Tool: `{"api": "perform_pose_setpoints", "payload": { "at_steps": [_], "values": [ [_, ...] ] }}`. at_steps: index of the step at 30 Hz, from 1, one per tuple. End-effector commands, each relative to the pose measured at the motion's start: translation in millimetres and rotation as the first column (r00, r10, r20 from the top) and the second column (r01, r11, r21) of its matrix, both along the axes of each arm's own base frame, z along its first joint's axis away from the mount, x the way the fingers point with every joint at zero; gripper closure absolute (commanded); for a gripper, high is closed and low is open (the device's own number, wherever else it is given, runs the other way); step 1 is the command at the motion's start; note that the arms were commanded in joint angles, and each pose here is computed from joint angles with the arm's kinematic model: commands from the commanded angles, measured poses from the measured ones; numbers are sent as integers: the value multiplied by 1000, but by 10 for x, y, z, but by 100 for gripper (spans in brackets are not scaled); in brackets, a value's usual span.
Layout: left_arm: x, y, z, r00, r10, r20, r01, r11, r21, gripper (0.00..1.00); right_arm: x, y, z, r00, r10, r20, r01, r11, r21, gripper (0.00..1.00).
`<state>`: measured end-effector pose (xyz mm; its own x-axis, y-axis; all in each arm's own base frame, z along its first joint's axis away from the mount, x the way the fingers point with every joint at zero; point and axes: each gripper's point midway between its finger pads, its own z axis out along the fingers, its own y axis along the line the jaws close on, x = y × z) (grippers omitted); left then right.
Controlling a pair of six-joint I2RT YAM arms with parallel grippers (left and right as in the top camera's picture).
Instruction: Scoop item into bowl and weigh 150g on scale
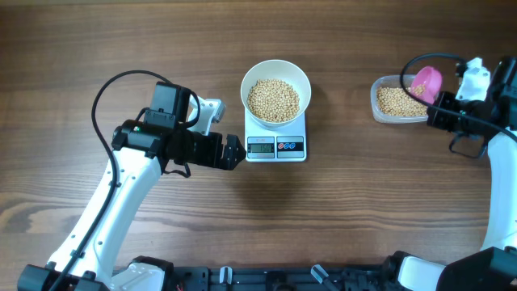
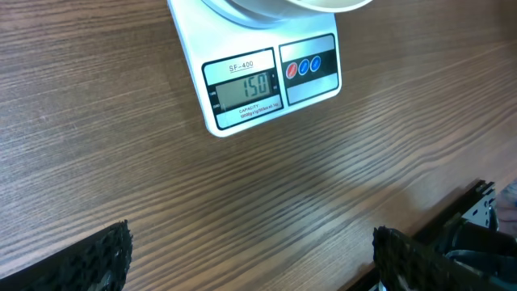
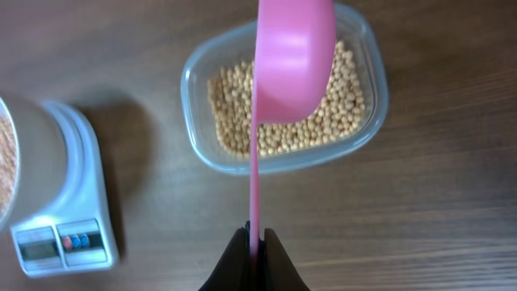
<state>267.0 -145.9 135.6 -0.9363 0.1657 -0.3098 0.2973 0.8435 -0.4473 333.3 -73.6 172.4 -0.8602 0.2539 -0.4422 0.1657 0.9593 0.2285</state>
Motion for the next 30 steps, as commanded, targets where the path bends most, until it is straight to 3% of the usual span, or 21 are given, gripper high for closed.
{"api": "perform_pose_setpoints", "payload": {
  "at_steps": [1,16,30],
  "values": [
    [34,-18,22,1000,-20,18,19,1000,5,0,-78,-68,24,996,83,-37,-88,985,-151,96],
    [34,-18,22,1000,-20,18,19,1000,5,0,-44,-154,60,981,125,-148,-182,852,-491,96],
    [34,-18,22,1000,-20,18,19,1000,5,0,27,-73,96,977,159,-140,-210,824,-526,96]
  ]
}}
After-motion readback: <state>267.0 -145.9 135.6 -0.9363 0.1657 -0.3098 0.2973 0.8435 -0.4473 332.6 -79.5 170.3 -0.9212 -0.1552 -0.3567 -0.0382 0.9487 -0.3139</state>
